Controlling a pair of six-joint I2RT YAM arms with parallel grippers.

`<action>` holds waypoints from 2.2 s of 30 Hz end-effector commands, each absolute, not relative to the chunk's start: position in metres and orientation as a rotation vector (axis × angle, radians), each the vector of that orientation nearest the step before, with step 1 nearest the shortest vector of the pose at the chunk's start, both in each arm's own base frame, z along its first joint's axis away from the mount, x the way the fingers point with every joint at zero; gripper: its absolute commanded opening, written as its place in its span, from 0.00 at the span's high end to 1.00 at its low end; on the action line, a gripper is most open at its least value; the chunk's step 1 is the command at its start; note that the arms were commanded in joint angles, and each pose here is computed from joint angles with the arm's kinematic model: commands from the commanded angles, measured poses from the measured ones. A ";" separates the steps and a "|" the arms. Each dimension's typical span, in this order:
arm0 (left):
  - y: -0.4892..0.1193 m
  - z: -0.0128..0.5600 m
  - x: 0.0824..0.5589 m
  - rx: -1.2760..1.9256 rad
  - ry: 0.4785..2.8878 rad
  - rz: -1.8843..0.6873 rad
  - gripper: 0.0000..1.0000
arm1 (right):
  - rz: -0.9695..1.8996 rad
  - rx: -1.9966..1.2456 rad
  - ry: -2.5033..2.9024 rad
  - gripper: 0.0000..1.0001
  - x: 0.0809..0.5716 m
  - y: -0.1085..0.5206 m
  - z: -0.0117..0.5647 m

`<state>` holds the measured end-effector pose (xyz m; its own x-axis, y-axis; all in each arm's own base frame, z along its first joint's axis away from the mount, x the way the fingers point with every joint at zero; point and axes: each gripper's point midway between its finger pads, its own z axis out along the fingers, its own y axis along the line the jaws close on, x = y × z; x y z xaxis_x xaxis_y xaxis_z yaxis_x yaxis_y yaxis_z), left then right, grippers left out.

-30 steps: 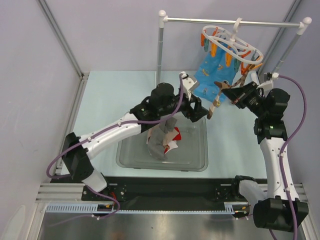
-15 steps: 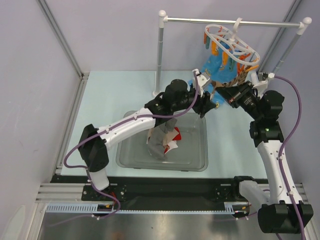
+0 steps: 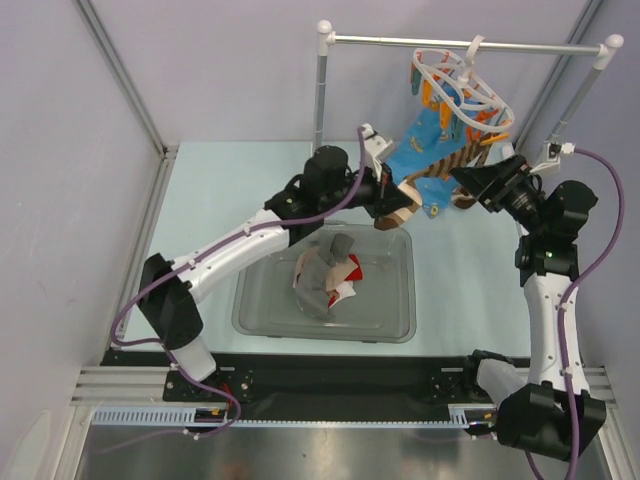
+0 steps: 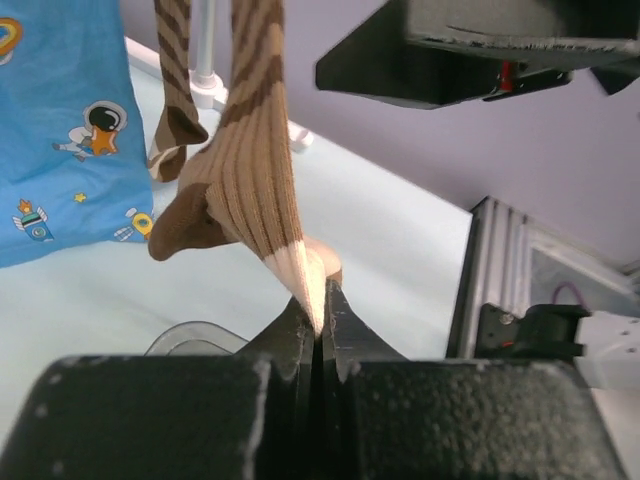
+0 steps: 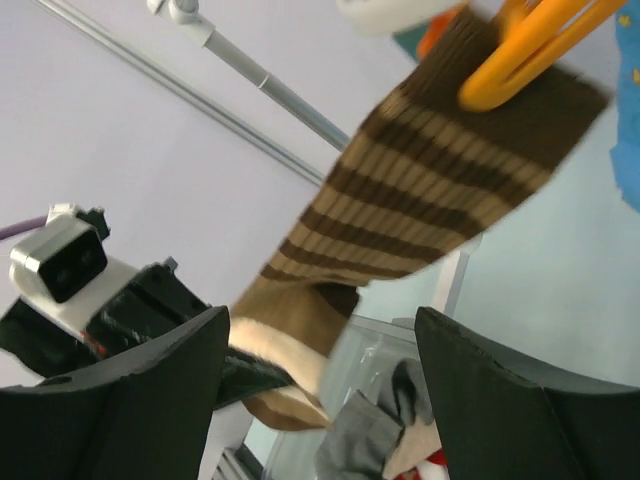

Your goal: Remove the socks clipped to the hanger

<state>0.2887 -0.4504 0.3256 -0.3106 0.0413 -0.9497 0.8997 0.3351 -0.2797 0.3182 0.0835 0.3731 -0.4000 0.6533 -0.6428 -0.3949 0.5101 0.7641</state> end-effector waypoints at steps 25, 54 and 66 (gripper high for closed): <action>-0.413 0.324 0.303 0.703 1.798 -1.357 1.00 | 0.953 0.345 1.524 0.20 0.355 -0.010 0.399; -0.489 0.290 0.283 0.844 1.702 -0.845 1.00 | 0.631 0.546 1.606 0.28 0.358 -0.006 0.412; -0.499 0.298 0.256 0.907 1.694 -0.995 1.00 | 0.824 0.128 1.507 0.21 0.360 0.014 0.428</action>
<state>0.2706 -0.4921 0.2538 -0.3114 0.2069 -0.9275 0.8603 0.4760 -0.1826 0.3700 0.0040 0.3980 -0.2017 0.6339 -0.7467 -0.1690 0.7284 0.6640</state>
